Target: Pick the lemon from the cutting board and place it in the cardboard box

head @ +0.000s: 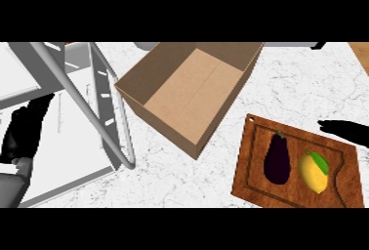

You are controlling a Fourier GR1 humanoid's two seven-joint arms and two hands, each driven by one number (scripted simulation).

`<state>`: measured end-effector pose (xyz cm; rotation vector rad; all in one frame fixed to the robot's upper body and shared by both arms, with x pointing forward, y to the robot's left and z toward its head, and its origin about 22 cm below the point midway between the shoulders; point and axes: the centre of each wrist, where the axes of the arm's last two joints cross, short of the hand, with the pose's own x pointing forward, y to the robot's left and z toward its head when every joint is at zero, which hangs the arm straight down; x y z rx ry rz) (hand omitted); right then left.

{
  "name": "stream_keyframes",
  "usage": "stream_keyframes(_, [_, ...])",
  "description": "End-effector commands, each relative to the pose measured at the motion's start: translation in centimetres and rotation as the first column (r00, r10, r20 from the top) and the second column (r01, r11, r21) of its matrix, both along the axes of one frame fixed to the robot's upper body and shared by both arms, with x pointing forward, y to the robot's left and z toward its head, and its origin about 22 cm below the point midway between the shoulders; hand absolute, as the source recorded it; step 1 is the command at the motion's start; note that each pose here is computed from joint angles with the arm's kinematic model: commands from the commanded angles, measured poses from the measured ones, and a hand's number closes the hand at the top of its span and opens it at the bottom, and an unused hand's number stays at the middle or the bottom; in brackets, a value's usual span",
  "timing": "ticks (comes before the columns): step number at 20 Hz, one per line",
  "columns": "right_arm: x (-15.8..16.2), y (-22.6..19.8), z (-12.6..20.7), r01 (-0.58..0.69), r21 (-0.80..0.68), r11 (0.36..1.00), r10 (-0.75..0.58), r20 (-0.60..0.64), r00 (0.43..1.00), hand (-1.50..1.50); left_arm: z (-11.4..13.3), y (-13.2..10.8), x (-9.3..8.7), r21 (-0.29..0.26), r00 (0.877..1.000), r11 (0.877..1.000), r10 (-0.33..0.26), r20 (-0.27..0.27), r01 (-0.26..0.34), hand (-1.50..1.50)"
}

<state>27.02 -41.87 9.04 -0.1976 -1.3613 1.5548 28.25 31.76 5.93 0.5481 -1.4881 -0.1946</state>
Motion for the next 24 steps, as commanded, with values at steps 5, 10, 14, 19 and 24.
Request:
stream_keyframes(5, [2.3, 3.6, -1.2, -0.039, -0.117, 0.992, 0.035, -0.039, 0.999, -1.50, -4.3, 2.6, -2.3, 0.077, 0.992, 0.995, 0.068, -0.110, -0.060, 0.00])
stream_keyframes(10, [2.4, 3.2, -1.6, -0.037, -0.126, 0.991, 0.033, -0.039, 0.999, -1.50, -5.4, 3.5, -3.1, 0.078, 0.992, 0.995, 0.067, -0.108, -0.059, 0.00])
stream_keyframes(14, [2.6, 3.9, -1.8, -0.049, -0.121, 0.992, 0.043, -0.050, 0.998, -1.50, -4.2, 2.3, -2.1, 0.079, 0.991, 0.994, 0.079, -0.105, -0.071, 0.00])
stream_keyframes(19, [1.4, 3.7, -3.7, -0.086, -0.063, 0.994, 0.081, -0.067, 0.994, -1.50, -4.1, 3.4, -2.9, 0.079, 0.994, 0.994, 0.075, -0.082, -0.068, 0.00])
stream_keyframes(24, [1.5, 6.1, -3.0, -0.155, -0.014, 0.988, 0.154, -0.077, 0.985, -1.50, -3.1, 4.7, -2.7, 0.069, 0.991, 0.994, 0.097, -0.097, -0.090, 0.00])
